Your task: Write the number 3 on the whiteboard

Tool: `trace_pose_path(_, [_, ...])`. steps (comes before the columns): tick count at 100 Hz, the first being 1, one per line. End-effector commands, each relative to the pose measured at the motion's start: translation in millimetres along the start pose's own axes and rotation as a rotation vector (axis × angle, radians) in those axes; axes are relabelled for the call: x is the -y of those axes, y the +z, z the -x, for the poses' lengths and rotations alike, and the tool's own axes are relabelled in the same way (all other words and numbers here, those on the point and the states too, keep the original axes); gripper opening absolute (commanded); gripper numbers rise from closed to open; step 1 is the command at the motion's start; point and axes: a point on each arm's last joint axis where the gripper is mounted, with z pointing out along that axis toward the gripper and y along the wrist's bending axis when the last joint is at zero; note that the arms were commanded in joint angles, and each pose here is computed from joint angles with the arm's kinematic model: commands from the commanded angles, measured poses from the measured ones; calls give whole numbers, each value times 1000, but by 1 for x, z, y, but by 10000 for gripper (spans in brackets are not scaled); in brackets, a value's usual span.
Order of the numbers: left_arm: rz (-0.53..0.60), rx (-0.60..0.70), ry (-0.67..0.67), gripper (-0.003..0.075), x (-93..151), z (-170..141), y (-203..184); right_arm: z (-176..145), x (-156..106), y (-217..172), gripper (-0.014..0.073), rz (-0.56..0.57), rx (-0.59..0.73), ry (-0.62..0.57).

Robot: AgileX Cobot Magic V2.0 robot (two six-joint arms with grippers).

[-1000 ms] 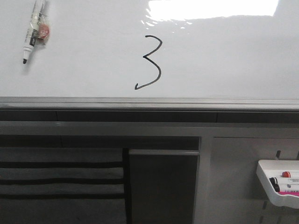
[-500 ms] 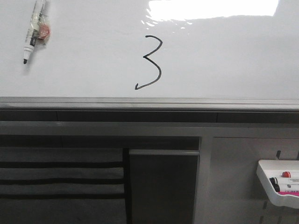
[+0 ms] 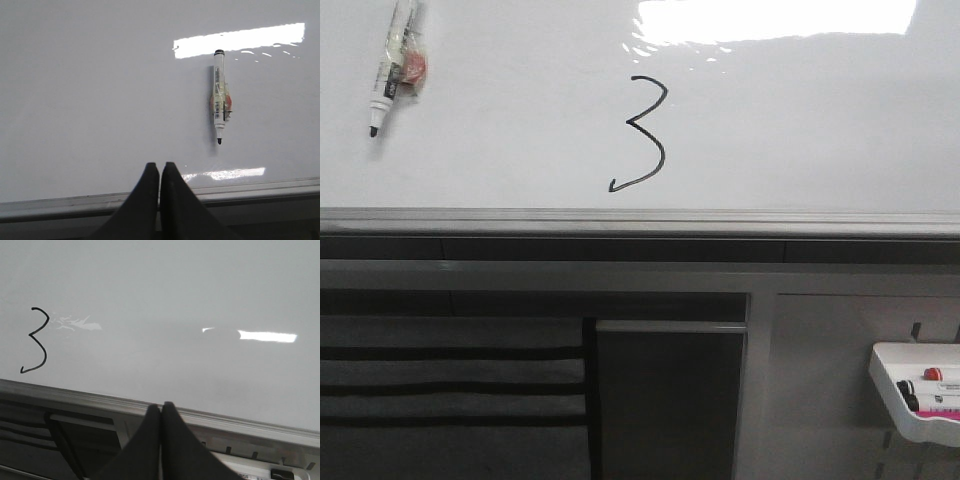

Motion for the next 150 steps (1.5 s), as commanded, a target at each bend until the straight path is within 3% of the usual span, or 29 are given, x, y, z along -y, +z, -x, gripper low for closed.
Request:
trace_pose_path(1, [21, 119, -21, -20, -2, 12, -4, 16, 1, -3, -69, -12, 105, -8])
trace_pose_path(13, [29, 181, -29, -20, -2, 0, -2, 16, 1, -3, -69, -12, 104, -8])
trace_pose_path(101, [29, 176, -30, -20, -2, 0, -2, 15, 1, -6, -69, -11, 118, -8])
trace_pose_path(126, [29, 176, -30, -20, -2, 0, -2, -20, 6, -36, -69, -94, 264, 43])
trace_pose_path(150, [29, 176, -30, -20, -2, 0, -2, -66, 10, -31, -69, -125, 410, 45])
